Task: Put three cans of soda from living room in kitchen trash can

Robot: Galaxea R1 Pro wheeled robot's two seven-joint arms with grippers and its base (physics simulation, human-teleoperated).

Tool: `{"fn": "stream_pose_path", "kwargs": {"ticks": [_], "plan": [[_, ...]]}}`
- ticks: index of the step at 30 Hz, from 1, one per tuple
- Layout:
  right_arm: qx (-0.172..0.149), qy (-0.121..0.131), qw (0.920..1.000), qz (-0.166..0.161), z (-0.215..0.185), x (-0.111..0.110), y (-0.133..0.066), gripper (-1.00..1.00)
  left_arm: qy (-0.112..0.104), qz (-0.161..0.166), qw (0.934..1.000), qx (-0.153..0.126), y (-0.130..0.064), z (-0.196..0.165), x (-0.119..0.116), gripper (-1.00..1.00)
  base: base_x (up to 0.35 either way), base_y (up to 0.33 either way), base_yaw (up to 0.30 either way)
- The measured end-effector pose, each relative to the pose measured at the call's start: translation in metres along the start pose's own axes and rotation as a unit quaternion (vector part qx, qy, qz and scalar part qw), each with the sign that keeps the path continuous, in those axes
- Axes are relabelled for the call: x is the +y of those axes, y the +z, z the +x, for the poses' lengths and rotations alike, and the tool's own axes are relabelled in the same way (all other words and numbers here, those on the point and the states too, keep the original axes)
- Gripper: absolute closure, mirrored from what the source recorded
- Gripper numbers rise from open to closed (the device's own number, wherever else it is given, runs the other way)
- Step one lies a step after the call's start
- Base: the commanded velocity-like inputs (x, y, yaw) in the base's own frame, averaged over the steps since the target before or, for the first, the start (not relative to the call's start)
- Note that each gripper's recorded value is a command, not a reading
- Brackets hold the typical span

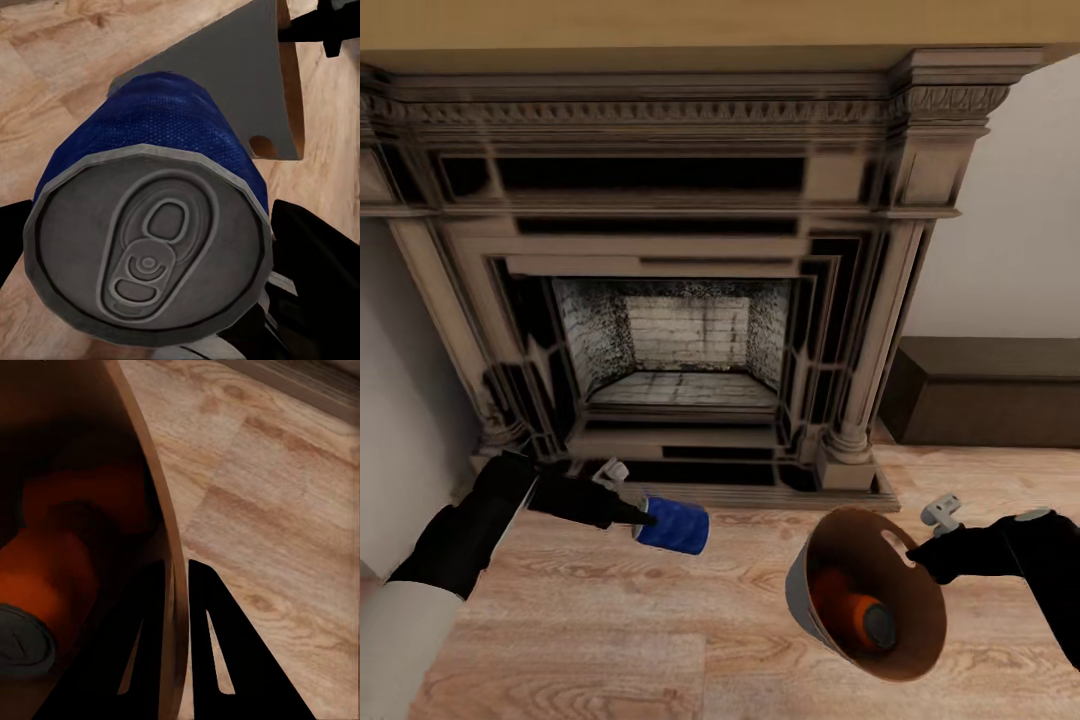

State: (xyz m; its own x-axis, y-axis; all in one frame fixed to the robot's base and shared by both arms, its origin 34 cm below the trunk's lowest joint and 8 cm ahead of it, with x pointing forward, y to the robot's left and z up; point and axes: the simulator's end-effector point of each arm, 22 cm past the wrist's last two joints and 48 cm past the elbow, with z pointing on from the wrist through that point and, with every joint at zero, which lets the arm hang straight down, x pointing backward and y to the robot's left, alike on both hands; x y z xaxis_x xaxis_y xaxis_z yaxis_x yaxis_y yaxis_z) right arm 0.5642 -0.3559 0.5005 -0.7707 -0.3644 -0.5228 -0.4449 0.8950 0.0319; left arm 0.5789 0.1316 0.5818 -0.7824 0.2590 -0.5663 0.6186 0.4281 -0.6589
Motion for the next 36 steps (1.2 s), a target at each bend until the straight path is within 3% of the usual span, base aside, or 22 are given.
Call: {"fn": "stream_pose_path", "kwargs": {"ticks": [9,10,11,12,15,17,21,25,36], "plan": [[-0.024,-0.025,0.9981,0.052,-0.017,-0.039,-0.035,1.00,-0.025,0.000,0.9991,-0.035,-0.040,-0.023,0.011,1.00,0.000,0.000,0.000],[-0.010,0.009,0.9985,0.054,-0.015,-0.044,-0.050,1.00,-0.010,-0.007,0.9994,-0.033,-0.077,-0.035,0.010,1.00,0.000,0.000,0.000],[-0.018,0.037,0.9985,0.035,-0.009,-0.054,-0.075,1.00,-0.011,-0.029,0.9945,-0.101,-0.127,-0.061,0.017,1.00,0.000,0.000,0.000],[-0.026,0.050,0.9982,0.020,-0.010,-0.052,-0.085,1.00,-0.008,-0.027,0.9952,-0.094,-0.124,-0.059,0.014,1.00,0.000,0.000,0.000],[-0.063,0.044,0.9964,-0.037,-0.029,-0.024,-0.089,1.00,-0.002,-0.029,0.9950,-0.096,-0.128,-0.062,0.008,1.00,0.000,0.000,0.000],[-0.086,0.053,0.9921,-0.073,-0.040,-0.007,-0.096,1.00,0.003,-0.030,0.9947,-0.098,-0.131,-0.064,0.004,1.00,0.000,0.000,0.000],[-0.075,0.041,0.9957,-0.036,-0.034,-0.022,-0.101,1.00,0.011,-0.032,0.9942,-0.102,-0.136,-0.067,-0.004,1.00,0.000,0.000,0.000],[-0.093,0.044,0.9931,-0.056,-0.042,-0.011,-0.110,1.00,0.019,-0.033,0.9937,-0.106,-0.141,-0.070,-0.013,1.00,0.000,0.000,0.000],[-0.089,0.047,0.9935,-0.054,-0.042,-0.011,-0.106,1.00,0.021,-0.035,0.9939,-0.103,-0.142,-0.072,-0.015,1.00,0.000,0.000,0.000]]}}
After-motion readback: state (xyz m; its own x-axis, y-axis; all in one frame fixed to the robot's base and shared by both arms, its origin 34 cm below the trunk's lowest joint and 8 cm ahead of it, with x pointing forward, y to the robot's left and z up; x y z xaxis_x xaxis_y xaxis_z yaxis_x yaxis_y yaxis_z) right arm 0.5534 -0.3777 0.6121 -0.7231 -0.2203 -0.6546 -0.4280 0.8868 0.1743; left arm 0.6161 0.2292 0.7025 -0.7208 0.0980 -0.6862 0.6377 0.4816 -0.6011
